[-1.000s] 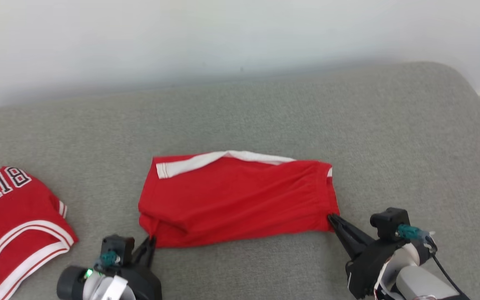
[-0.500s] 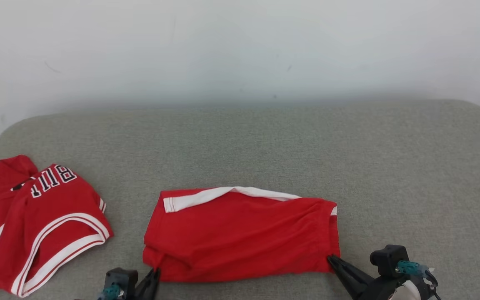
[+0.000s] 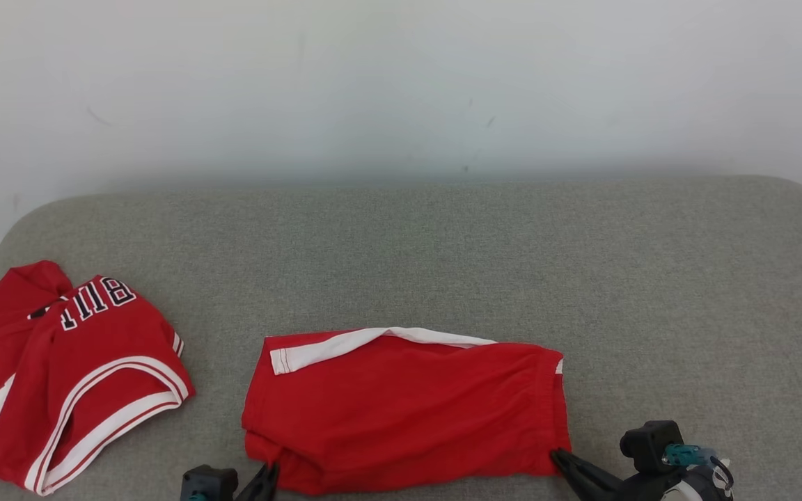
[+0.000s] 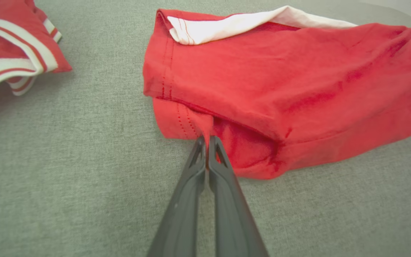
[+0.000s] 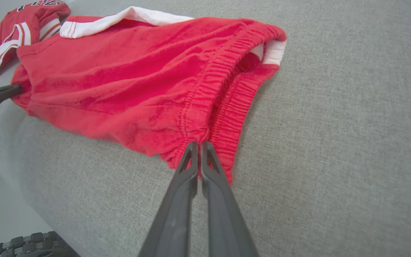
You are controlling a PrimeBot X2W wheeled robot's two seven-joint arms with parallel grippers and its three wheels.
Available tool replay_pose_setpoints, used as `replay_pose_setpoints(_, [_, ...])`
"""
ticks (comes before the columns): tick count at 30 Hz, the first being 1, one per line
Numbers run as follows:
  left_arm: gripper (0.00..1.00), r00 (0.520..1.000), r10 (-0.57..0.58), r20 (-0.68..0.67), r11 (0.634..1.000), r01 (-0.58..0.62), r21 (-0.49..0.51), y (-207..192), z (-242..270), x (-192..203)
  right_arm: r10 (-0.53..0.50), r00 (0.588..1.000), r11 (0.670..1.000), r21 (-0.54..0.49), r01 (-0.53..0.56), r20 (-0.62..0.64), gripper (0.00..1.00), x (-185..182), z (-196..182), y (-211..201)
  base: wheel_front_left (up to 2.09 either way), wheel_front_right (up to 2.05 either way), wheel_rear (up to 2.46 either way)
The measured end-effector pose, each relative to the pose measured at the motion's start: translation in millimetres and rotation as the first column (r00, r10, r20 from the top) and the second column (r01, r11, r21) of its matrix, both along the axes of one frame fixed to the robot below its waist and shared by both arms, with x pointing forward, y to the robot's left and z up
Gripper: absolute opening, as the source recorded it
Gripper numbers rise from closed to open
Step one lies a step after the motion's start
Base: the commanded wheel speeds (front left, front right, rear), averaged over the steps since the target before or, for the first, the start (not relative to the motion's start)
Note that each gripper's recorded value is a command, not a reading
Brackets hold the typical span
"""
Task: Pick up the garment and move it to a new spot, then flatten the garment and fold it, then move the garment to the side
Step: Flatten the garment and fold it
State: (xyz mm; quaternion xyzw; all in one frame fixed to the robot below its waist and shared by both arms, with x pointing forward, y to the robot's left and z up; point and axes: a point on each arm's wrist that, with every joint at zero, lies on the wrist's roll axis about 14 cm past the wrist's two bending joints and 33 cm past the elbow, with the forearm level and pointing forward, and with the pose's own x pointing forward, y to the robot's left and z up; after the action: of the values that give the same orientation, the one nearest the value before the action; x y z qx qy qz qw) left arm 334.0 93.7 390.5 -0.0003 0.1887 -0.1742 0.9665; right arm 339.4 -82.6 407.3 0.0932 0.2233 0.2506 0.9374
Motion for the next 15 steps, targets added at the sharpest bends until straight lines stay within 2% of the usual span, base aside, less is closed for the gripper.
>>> replay_pose_setpoints(1, [0.0,1.0,0.004,0.001,1.0,-0.004,-0.002,0,0,0,-0.002,1.0,1.0,0.005,0.002,-0.004,0.41,0,0,0,0.0,0.0,0.0])
replay_pose_setpoints(2, [0.2,1.0,0.016,-0.002,1.0,-0.016,-0.008,2,0,0,-0.001,1.0,1.0,0.007,0.001,-0.005,0.98,0,1,1,0.0,0.0,0.0])
replay_pose_setpoints(3, [0.93,1.0,0.028,-0.007,1.0,-0.028,-0.012,4,-1,-1,-0.003,1.0,1.0,0.01,0.004,-0.002,1.0,0,2,1,0.0,0.0,0.0])
replay_pose_setpoints(4, [1.0,0.999,0.036,-0.01,0.999,-0.036,-0.018,6,-2,-2,-0.012,1.0,1.0,0.021,0.012,0.0,1.0,1,4,0,0.0,0.0,0.0])
replay_pose_setpoints(15, [1.0,0.99,0.097,0.106,0.993,-0.088,-0.082,19,37,20,-0.106,0.991,0.986,0.139,0.095,0.079,1.0,12,40,-18,0.0,0.0,0.0])
